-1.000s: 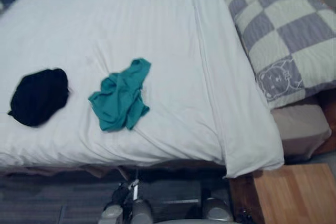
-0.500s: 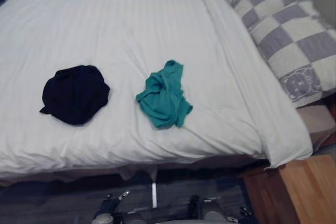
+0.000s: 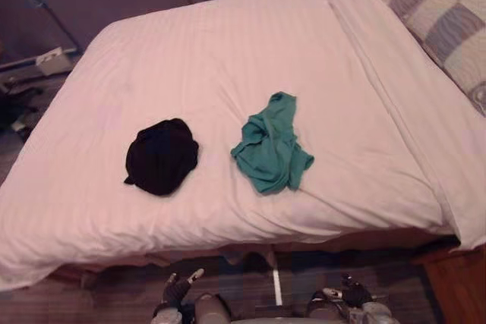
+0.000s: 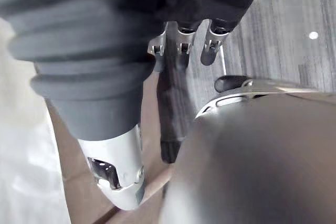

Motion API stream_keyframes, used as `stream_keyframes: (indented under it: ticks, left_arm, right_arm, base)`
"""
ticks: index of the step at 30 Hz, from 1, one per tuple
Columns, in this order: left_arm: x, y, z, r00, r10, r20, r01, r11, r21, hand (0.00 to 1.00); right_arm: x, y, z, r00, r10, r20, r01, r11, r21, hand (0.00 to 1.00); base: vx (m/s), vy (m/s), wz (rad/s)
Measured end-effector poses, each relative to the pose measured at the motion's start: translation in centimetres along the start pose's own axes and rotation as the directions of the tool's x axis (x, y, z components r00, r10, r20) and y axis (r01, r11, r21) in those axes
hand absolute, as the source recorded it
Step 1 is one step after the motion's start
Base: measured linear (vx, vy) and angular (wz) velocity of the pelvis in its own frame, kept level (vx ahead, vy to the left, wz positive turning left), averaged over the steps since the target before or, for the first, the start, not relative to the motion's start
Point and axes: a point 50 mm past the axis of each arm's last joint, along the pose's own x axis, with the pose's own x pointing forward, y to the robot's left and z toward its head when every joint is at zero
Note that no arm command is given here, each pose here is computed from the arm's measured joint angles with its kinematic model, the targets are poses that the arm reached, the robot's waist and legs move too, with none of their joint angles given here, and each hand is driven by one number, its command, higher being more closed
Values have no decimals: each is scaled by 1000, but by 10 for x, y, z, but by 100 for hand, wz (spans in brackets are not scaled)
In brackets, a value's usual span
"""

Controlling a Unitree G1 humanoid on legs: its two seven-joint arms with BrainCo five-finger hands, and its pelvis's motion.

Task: Tidy the bed and pick cloth on bed and put in laundry

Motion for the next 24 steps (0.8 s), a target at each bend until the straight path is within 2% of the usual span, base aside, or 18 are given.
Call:
stream_keyframes:
  ticks: [5, 7, 10, 13, 15, 17, 20, 24]
  left_arm:
    - [-3, -18, -4, 998, -61, -5, 61, 998, 24, 0]
    - [2, -9, 6, 999, -30, 16, 29, 997, 71, 0]
    - [4, -1, 9, 1000, -4, 20, 2, 992, 123, 0]
    - [5, -11, 15, 996, -82, 24, 74, 968, 241, 0]
    - [5, -30, 19, 986, -165, 15, 151, 936, 318, 0]
    - [3, -38, 16, 984, -177, 0, 168, 937, 306, 0]
    - [3, -33, 10, 991, -125, -38, 131, 945, 299, 0]
    - [4, -8, -5, 985, 36, -168, -18, 994, 106, 0]
  right_arm:
    - [0, -8, -1, 1000, -11, -18, 9, 997, -78, 0]
    - [1, 8, -6, 998, 38, -50, -43, 995, -94, 0]
    - [3, 20, 3, 991, 130, -13, -130, 979, -160, 0]
    - [2, 27, 18, 984, 164, 74, -147, 969, -197, 0]
    - [-2, 24, 13, 987, 132, 96, -116, 981, -155, 0]
    - [-2, 22, 14, 990, 101, 99, -86, 986, -142, 0]
    - [1, 24, 15, 994, 64, 83, -57, 994, -88, 0]
    - [1, 11, -2, 995, -92, -27, 95, 989, 112, 0]
  base:
    - [83, 571, -42]
    - [37, 550, -70]
    - [51, 373, -103]
    - [38, 134, 53]
    - [39, 71, 115]
    - [89, 32, 33]
    - [92, -12, -3]
    - [46, -4, -8]
